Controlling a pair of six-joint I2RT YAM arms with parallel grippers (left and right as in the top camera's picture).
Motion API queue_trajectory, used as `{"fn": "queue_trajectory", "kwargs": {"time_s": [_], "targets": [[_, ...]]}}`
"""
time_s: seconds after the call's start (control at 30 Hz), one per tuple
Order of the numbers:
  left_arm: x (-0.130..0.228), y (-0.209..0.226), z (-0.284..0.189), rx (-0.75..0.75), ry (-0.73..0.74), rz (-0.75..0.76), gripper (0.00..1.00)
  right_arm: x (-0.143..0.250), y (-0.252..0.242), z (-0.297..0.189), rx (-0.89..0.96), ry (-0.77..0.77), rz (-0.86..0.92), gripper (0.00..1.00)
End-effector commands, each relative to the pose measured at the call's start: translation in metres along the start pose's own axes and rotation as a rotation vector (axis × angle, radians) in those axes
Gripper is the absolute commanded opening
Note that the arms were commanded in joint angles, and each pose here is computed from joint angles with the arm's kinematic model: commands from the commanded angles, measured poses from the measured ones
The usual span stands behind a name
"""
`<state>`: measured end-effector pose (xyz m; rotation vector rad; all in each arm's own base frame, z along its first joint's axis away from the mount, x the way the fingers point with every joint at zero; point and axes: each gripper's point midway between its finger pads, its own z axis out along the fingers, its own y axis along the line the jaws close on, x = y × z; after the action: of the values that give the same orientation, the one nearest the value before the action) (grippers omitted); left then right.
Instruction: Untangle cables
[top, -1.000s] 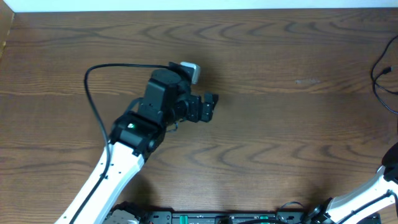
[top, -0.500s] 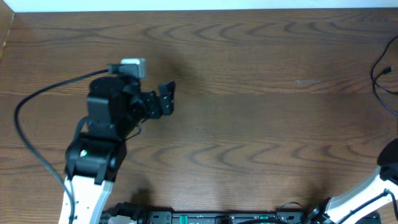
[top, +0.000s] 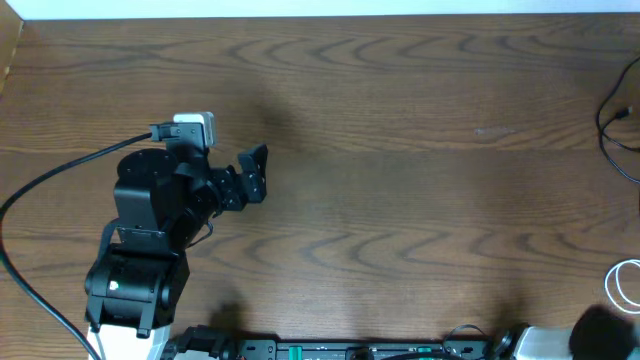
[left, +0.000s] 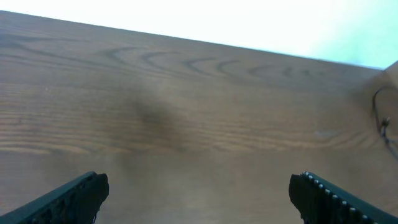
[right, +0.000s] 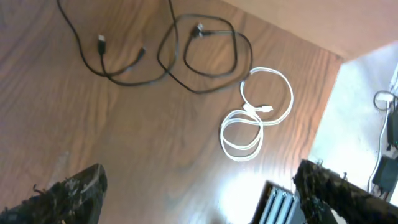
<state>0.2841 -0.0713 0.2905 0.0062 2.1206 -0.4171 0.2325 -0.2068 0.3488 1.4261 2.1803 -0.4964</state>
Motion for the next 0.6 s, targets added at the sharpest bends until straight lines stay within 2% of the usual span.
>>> {"fn": "queue_trajectory", "kwargs": {"time_s": [0.0, 0.23, 0.4, 0.47, 0.5, 0.57], "targets": [[0.004, 0.005, -0.005, -0.025, 0.013, 0.079, 0.98, 0.015, -0.015, -0.014, -0.01, -0.052, 0.013, 0.93], [0.008, 0.008, -0.021, -0.053, -0.002, 0.081, 0.98, 0.061, -0.015, -0.033, -0.191, -0.172, -0.127, 0.92], [0.01, 0.009, -0.03, -0.067, -0.011, 0.082, 0.98, 0.101, 0.004, -0.037, -0.411, -0.24, -0.297, 0.92], [0.014, 0.014, -0.033, -0.094, -0.002, 0.08, 0.98, 0.119, 0.015, -0.04, -0.52, -0.26, -0.361, 0.94], [0.016, 0.015, -0.034, -0.1, 0.006, 0.078, 0.98, 0.127, 0.02, -0.04, -0.566, -0.267, -0.387, 0.99], [0.02, 0.016, -0.036, -0.103, 0.019, 0.077, 0.98, 0.141, 0.027, -0.04, -0.644, -0.277, -0.433, 0.99]]}}
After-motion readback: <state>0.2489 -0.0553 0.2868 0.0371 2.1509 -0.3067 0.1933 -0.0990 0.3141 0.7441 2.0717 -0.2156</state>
